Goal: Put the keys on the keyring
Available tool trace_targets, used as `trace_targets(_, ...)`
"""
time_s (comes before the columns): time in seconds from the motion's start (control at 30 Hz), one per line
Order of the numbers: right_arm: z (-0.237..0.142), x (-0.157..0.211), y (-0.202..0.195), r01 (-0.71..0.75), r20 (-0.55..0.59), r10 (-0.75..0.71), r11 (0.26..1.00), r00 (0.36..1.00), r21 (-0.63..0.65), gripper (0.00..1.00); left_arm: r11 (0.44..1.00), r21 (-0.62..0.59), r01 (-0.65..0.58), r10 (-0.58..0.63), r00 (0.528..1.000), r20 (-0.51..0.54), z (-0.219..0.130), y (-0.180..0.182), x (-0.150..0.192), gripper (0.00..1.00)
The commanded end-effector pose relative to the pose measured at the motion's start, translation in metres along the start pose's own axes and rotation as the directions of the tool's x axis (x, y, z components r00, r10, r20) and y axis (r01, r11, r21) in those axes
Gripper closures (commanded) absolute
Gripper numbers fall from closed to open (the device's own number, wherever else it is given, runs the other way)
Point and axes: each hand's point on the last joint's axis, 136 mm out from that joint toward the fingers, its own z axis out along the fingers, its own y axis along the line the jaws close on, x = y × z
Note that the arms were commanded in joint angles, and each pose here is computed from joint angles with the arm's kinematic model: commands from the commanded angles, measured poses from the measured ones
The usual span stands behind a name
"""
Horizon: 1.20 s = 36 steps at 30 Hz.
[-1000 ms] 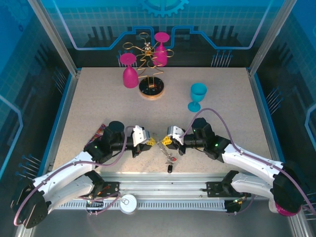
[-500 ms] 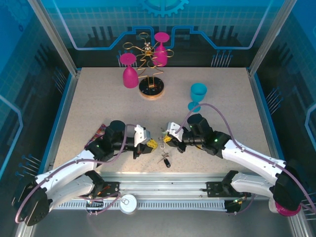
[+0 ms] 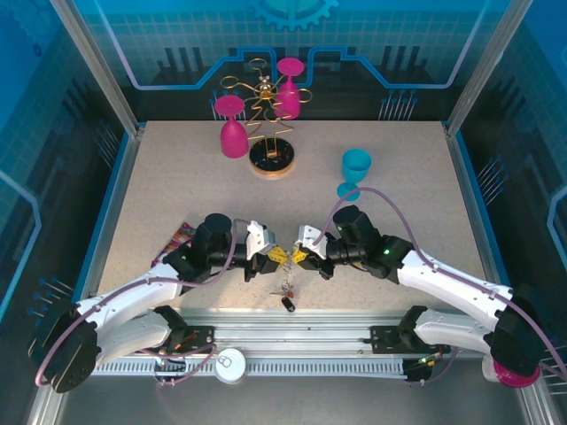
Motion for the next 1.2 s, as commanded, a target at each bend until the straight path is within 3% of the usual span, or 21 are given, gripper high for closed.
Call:
trace_targets(0.0, -0.005, -0.01, 0.011, 0.034, 0.041, -0.032, 0.998, 0.999, -0.05, 1.0, 0.999, -0.02, -0.04, 0.04, 0.999, 0.012, -0.004, 0.001, -0.006, 0.84)
trace_targets(0.1, -0.005, -0.012, 0.011, 0.028, 0.056, -0.025, 0.998, 0.998, -0.054, 1.0, 1.0, 0.0, -0.03, 0.03, 1.0, 0.01, -0.004, -0.004, -0.003, 0.77)
trace_targets(0.5, -0.002, -0.022, 0.01, 0.016, 0.115, -0.008, 0.998, 0.993, -0.066, 1.0, 0.996, 0.089, 0.004, -0.005, 1.0, 0.003, -0.001, -0.015, 0.001, 0.74)
trace_targets(0.93, 0.003, -0.018, 0.006, -0.014, 0.137, 0.021, 0.999, 0.99, -0.052, 1.0, 0.995, 0.097, -0.009, 0.008, 1.0, 0.016, -0.001, -0.016, -0.003, 0.99)
trace_targets(1.07, 0.004, -0.011, -0.001, -0.03, 0.116, 0.031, 0.999, 0.993, -0.011, 1.0, 0.997, 0.081, -0.011, 0.011, 1.0, 0.006, -0.003, -0.015, -0.004, 1.0)
trace_targets(1.17, -0.001, -0.006, -0.017, -0.063, 0.099, 0.056, 0.995, 0.994, 0.073, 0.65, 0.999, 0.028, 0.039, -0.039, 0.999, -0.016, -0.005, -0.007, -0.007, 1.0)
